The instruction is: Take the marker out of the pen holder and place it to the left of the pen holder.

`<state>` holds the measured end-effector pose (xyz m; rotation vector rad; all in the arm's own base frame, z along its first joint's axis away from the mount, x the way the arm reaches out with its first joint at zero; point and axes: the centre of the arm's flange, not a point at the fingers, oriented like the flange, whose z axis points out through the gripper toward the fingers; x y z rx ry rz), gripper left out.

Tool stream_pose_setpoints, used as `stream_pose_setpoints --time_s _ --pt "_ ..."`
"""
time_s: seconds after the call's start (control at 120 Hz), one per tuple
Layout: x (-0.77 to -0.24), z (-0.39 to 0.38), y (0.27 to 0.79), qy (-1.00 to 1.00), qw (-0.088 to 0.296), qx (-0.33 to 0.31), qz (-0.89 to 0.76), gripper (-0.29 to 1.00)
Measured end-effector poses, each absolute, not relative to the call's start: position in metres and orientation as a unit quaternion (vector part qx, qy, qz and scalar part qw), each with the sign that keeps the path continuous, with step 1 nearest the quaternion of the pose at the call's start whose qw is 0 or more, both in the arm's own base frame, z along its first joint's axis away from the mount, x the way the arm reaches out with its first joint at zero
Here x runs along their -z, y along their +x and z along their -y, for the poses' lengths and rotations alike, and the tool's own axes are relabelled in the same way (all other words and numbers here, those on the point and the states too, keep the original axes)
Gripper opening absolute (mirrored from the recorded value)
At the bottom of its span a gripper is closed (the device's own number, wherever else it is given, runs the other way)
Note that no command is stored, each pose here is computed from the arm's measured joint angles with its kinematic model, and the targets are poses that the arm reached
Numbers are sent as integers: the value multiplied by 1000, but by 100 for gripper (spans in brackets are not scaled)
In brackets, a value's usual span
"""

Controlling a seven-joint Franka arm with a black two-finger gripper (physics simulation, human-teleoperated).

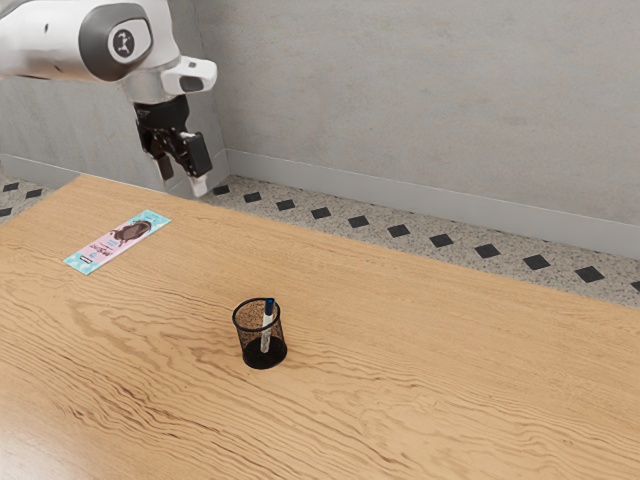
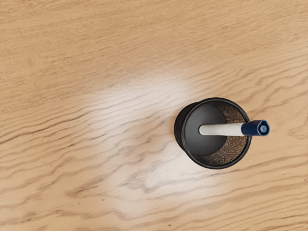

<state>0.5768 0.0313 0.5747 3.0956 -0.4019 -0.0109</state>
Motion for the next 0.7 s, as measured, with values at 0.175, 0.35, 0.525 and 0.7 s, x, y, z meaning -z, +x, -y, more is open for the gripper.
stream_pose_setpoints --time_s 0.175,0.35,0.525,0.7 --pt "-579 -29 579 991 7 -1 132 70" --pt "-515 44 605 976 -12 53 211 70" --pt "-468 79 607 958 -25 96 270 70" --pt "-424 99 595 938 -40 126 321 70"
